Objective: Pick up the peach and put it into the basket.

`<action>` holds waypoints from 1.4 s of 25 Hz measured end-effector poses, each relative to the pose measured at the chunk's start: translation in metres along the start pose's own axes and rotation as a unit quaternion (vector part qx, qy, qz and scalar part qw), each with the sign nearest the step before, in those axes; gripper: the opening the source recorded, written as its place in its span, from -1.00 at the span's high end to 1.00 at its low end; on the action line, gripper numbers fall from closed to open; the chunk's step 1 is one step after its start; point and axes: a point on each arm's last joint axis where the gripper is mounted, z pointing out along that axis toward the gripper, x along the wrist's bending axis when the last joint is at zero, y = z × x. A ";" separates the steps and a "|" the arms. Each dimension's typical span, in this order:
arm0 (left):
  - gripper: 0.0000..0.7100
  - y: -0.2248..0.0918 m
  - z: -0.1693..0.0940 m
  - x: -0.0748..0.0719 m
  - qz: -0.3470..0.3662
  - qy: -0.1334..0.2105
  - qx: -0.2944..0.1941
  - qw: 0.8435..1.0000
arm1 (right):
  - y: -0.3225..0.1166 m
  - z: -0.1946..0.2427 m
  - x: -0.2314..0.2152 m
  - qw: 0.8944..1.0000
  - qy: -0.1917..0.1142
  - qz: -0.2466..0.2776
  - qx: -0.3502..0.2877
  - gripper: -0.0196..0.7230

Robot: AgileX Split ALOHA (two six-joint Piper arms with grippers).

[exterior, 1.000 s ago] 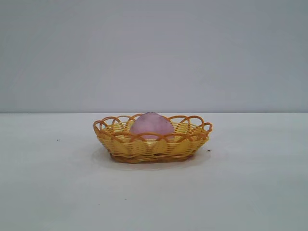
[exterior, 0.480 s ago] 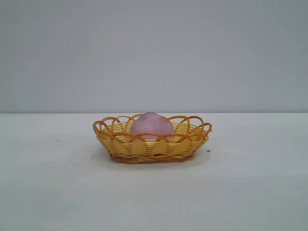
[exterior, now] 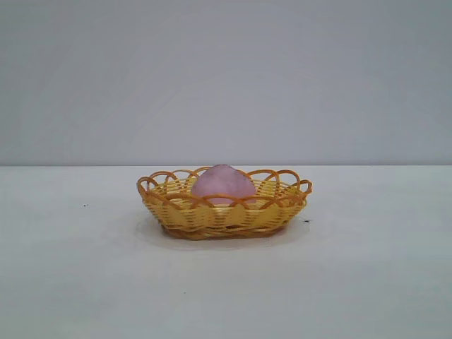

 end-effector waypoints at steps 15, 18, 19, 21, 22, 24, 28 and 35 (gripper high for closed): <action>-0.46 0.000 0.000 0.000 0.000 0.000 0.000 1.000 | 0.000 0.000 -0.002 1.000 -0.011 -0.003 0.000 0.31; -0.46 0.000 0.000 0.000 0.000 0.000 0.000 1.000 | 0.000 0.000 -0.002 1.000 -0.011 -0.003 0.000 0.31; -0.46 0.000 0.000 0.000 0.000 0.000 0.000 1.000 | 0.000 0.000 -0.002 1.000 -0.011 -0.003 0.000 0.31; -0.46 0.000 0.000 0.000 0.000 0.000 0.000 1.000 | 0.000 0.000 -0.002 1.000 -0.011 -0.003 0.000 0.31; -0.46 0.000 0.000 0.000 0.000 0.000 0.000 1.000 | 0.000 0.000 -0.002 1.000 -0.011 -0.003 0.000 0.31; -0.46 0.000 0.000 0.000 0.000 0.000 0.000 1.000 | 0.000 0.000 -0.002 1.000 -0.011 -0.003 0.000 0.31; -0.46 0.000 0.000 0.000 -0.001 0.002 0.000 1.000 | 0.000 0.000 -0.002 1.000 -0.011 -0.003 0.000 0.31; -0.46 0.000 0.000 0.000 -0.002 0.003 0.000 1.000 | 0.000 0.000 -0.002 1.000 -0.011 -0.003 0.000 0.31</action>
